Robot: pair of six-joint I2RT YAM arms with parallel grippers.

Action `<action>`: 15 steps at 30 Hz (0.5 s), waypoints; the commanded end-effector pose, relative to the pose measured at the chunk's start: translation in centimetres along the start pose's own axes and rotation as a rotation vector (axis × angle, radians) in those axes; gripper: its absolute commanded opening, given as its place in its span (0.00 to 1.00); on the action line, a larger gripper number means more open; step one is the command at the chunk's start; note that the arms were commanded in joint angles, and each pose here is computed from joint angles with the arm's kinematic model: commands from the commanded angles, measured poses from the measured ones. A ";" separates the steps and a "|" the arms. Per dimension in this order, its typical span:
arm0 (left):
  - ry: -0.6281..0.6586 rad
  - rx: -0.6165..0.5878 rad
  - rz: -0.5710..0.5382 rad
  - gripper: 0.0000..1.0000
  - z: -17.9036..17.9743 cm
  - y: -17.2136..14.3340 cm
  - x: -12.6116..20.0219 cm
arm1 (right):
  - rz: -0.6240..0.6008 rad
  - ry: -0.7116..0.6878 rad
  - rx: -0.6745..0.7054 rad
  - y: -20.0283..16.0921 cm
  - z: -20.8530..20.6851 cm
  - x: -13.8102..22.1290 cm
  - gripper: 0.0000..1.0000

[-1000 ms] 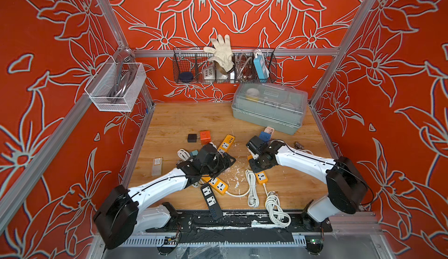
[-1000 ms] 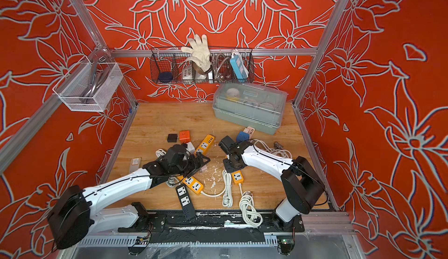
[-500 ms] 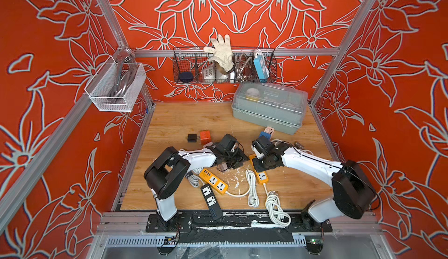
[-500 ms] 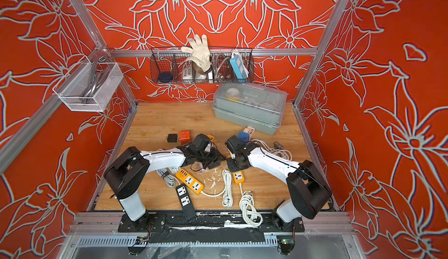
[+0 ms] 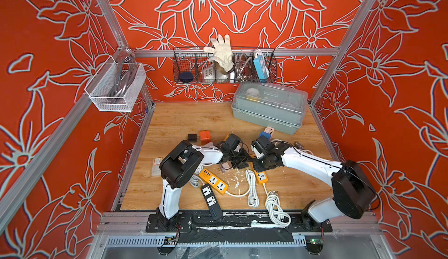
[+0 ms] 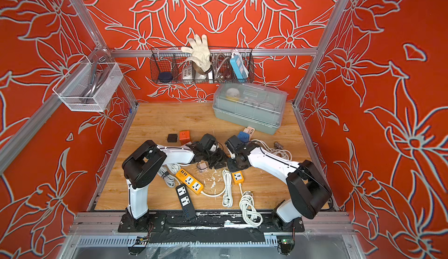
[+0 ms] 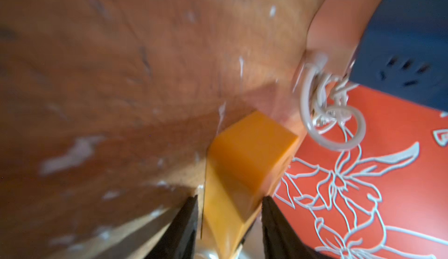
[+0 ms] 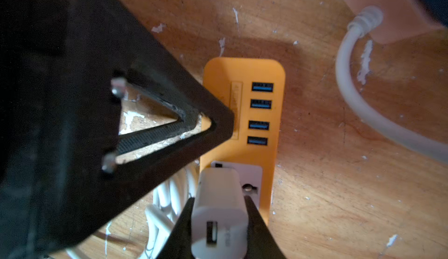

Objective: Pull the plug off the socket
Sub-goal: Remove the plug from the socket.

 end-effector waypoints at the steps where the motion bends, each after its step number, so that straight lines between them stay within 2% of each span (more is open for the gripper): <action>1: 0.157 0.102 0.035 0.45 3.3 -0.6 -0.8 | -0.019 0.013 -0.003 1.1 0.5 0.4 0.20; 5: 0.240 0.155 0.039 0.42 5.2 -1.0 -0.9 | -0.029 0.034 -0.021 3.1 0.9 1.1 0.20; 9: 0.309 0.184 0.038 0.39 6.7 -1.4 -0.9 | -0.026 0.064 -0.109 5.1 -0.9 1.9 0.19; 15: 0.343 0.197 0.046 0.38 7.6 -1.2 -1.1 | -0.044 0.088 -0.123 3.2 -2.1 2.8 0.19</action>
Point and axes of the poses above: each gripper's point midway between its finger pads, its own x axis back along the fingers, its own z axis along the line the jaws close on, y = z × x, the point moved 10 cm from there along x, back along the fingers, and after that the axes turned 4 degrees about -x, right-handed, at the moved point
